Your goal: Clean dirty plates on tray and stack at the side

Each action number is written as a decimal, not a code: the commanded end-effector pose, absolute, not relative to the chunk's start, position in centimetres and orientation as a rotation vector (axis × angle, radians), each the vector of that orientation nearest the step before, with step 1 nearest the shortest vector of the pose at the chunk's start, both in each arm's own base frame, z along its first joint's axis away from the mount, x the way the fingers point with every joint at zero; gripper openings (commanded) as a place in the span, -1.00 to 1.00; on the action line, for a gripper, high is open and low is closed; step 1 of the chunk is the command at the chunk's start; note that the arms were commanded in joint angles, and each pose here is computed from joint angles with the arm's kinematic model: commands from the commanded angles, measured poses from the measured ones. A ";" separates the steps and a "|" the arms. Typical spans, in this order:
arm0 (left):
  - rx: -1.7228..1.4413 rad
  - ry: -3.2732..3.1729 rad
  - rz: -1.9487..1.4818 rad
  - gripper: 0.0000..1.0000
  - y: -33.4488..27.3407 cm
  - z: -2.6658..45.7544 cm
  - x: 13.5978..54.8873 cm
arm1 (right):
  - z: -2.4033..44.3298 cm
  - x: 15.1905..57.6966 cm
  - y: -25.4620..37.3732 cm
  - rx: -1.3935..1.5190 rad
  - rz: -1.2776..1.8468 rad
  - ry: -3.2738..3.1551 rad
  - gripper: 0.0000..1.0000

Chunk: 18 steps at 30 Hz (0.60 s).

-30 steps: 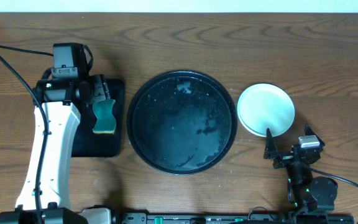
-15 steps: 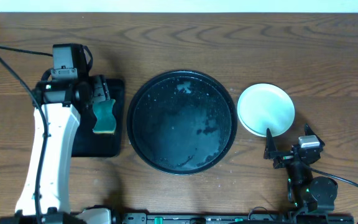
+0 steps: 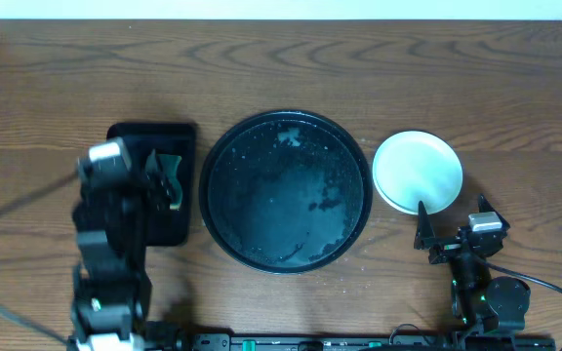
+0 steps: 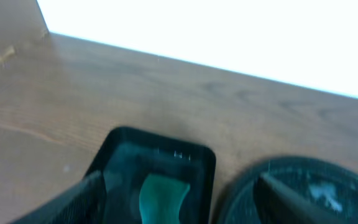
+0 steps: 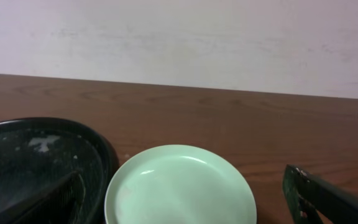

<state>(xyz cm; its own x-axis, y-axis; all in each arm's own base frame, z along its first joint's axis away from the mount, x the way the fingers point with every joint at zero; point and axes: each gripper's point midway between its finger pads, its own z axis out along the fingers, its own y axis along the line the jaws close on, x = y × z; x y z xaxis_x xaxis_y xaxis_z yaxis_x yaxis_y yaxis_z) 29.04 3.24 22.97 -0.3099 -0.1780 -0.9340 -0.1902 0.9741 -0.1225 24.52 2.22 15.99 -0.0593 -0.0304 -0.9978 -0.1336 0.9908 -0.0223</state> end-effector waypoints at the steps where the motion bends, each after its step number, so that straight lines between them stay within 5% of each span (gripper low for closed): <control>1: -0.226 1.783 0.014 0.53 3.0 21.5 27.2 | 16.0 24.5 2.4 -0.140 0.085 1.628 0.99; 18: -0.124 1.637 0.090 0.53 2.8 15.9 24.5 | 16.0 24.5 2.4 -0.140 0.085 1.628 0.98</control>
<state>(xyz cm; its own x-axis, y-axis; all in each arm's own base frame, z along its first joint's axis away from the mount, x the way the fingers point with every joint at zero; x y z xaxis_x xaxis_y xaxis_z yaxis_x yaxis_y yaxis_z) 24.50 2.89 16.90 -0.0558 -0.0589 -0.9967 -0.1431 0.9884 -0.0504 24.52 2.22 15.98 -0.0601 -0.0304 -0.9977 -0.1336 0.9908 -0.0222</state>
